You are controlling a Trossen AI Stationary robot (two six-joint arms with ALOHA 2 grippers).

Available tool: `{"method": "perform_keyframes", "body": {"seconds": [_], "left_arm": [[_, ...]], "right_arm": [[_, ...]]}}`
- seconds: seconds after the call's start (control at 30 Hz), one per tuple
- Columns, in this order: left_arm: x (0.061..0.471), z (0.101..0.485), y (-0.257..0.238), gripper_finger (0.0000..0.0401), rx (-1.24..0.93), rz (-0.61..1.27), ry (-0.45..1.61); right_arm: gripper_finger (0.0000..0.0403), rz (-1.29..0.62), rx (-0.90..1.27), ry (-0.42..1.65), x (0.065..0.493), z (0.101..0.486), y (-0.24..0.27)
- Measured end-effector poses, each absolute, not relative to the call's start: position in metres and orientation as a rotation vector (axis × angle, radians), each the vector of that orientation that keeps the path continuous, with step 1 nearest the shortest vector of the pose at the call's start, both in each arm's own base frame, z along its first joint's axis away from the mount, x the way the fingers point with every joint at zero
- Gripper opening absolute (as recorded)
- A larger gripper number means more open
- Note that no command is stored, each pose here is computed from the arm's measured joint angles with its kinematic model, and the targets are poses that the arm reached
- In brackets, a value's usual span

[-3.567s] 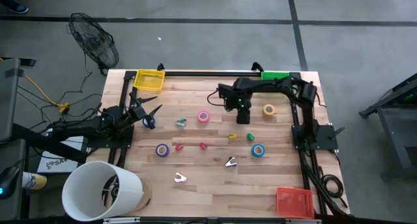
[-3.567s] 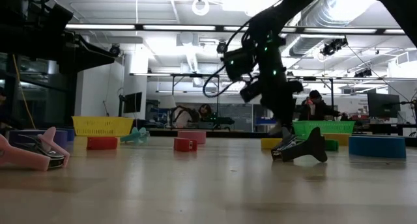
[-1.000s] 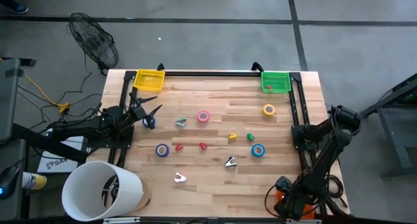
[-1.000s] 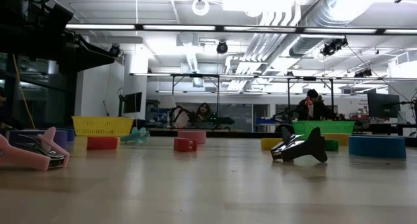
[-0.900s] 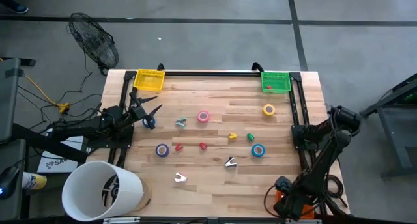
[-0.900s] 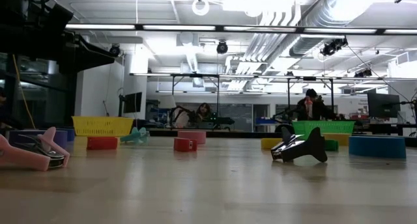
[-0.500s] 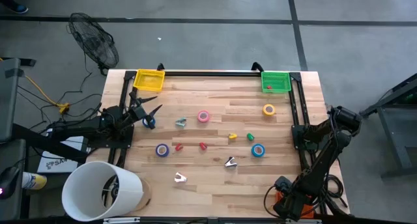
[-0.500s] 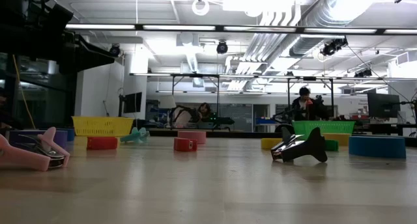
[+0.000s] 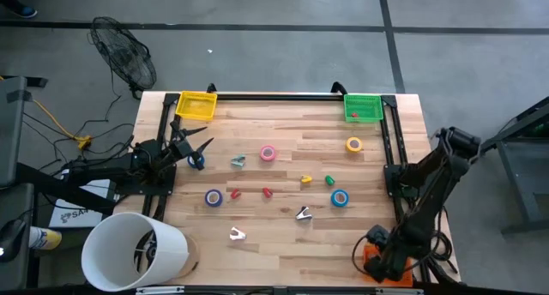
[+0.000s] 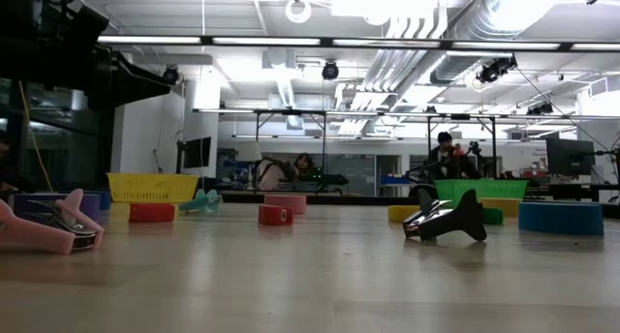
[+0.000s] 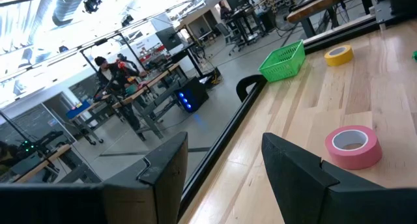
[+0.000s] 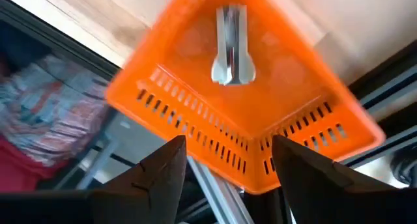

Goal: Pick and place Stapler, Stapler remover, tape
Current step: Put the green stapler into the green bin

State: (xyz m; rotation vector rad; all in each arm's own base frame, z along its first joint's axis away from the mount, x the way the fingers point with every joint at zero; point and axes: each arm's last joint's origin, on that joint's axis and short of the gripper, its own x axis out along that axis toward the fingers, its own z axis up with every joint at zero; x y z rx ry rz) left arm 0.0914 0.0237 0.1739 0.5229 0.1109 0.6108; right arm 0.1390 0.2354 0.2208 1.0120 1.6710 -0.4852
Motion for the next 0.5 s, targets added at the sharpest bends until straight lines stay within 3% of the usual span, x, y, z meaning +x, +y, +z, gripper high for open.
{"method": "perform_keyframes", "body": {"seconds": [0.23,0.5], "left_arm": [[0.091,0.174,0.024,0.0193,0.523,0.611,0.111],[0.091,0.174,0.024,0.0193,0.523,0.611,0.111]], "right_arm": [[0.0211,-0.550,0.947,1.468,0.135,0.246,0.197],[0.0211,-0.582,0.712,1.183,0.153,0.254,0.159]]}}
